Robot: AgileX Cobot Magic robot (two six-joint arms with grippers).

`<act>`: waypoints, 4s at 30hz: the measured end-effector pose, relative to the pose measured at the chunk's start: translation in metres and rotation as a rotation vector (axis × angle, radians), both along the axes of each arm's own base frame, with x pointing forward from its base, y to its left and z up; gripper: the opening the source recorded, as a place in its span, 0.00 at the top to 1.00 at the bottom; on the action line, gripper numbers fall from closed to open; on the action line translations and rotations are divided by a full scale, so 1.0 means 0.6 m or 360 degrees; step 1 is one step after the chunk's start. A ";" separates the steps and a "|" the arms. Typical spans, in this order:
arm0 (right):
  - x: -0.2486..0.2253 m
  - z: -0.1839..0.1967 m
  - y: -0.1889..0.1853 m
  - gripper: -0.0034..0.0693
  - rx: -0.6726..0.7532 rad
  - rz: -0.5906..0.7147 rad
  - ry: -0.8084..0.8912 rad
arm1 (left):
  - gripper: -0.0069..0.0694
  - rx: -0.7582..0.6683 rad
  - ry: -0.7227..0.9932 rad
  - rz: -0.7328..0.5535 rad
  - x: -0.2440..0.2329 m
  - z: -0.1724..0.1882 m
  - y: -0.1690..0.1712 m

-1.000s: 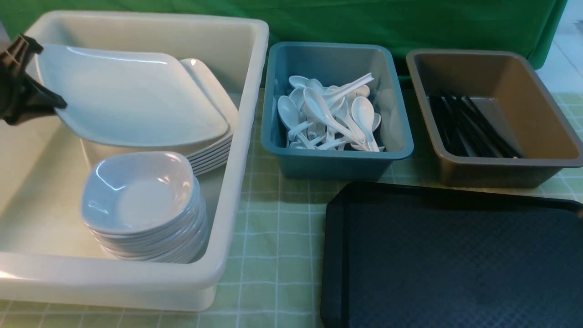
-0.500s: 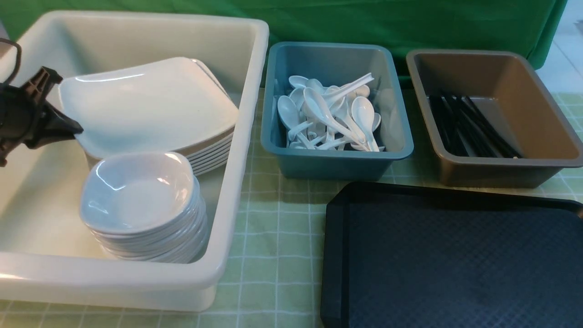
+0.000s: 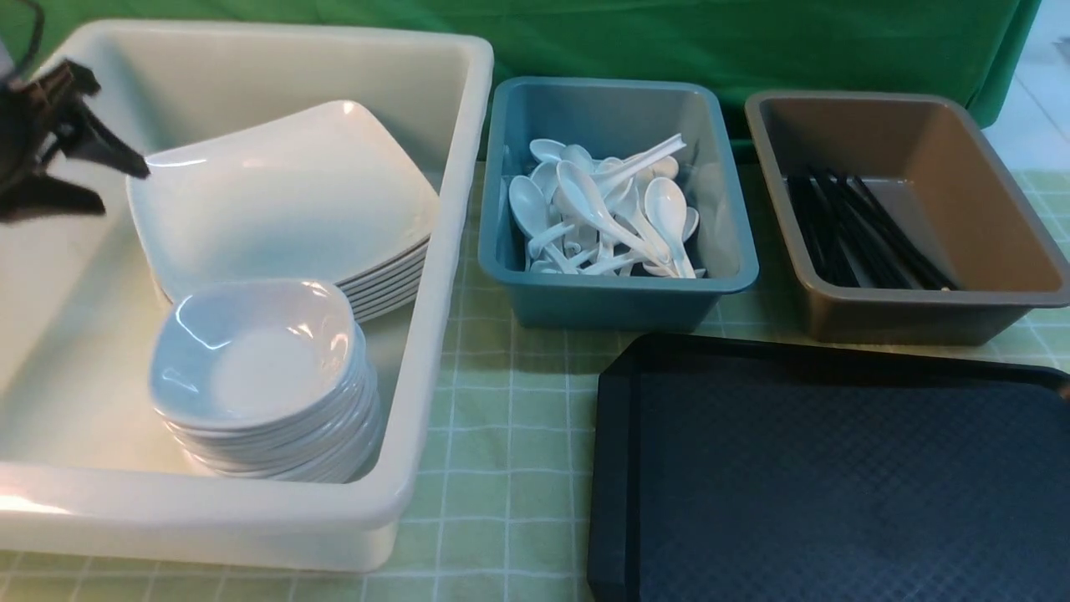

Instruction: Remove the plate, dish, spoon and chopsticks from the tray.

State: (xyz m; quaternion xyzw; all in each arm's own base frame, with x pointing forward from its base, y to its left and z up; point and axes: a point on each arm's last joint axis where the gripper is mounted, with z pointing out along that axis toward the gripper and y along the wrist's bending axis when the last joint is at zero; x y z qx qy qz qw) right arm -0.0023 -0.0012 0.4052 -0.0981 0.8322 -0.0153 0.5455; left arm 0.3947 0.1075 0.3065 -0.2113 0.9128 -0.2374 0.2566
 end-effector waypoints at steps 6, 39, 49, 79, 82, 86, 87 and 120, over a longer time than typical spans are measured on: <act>-0.019 -0.015 -0.002 0.96 -0.0024 0.0011 -0.0038 | 0.90 0.0125 -0.0144 -0.0202 -0.033 0.111 -0.037; 0.093 -0.166 0.013 0.87 0.0204 0.0007 -0.0634 | 0.93 0.0337 -0.0365 -0.0582 -0.089 0.197 -0.165; 0.097 -0.253 0.011 0.84 0.0202 -0.0021 -0.0674 | 0.93 0.0399 -0.0349 -0.0592 -0.089 0.193 -0.161; 0.096 -0.359 0.010 0.74 0.0136 -0.0034 -0.0399 | 0.93 0.0585 -0.0406 -0.0658 -0.360 0.173 -0.201; 0.096 -0.359 0.010 0.73 0.0136 -0.0034 -0.0399 | 0.93 0.0561 -0.0567 -0.0674 -0.413 0.151 -0.214; 0.096 -0.359 0.010 0.72 0.0136 -0.0034 -0.0399 | 0.93 0.0504 -0.0806 -0.0582 -0.469 0.131 -0.227; 0.096 -0.359 0.010 0.71 0.0136 -0.0034 -0.0399 | 0.93 0.0487 -0.0896 -0.0527 -0.481 0.126 -0.229; 0.096 -0.359 0.010 0.64 0.0137 -0.0034 -0.0399 | 0.93 0.1071 -0.1359 0.0058 -0.549 -0.076 -0.178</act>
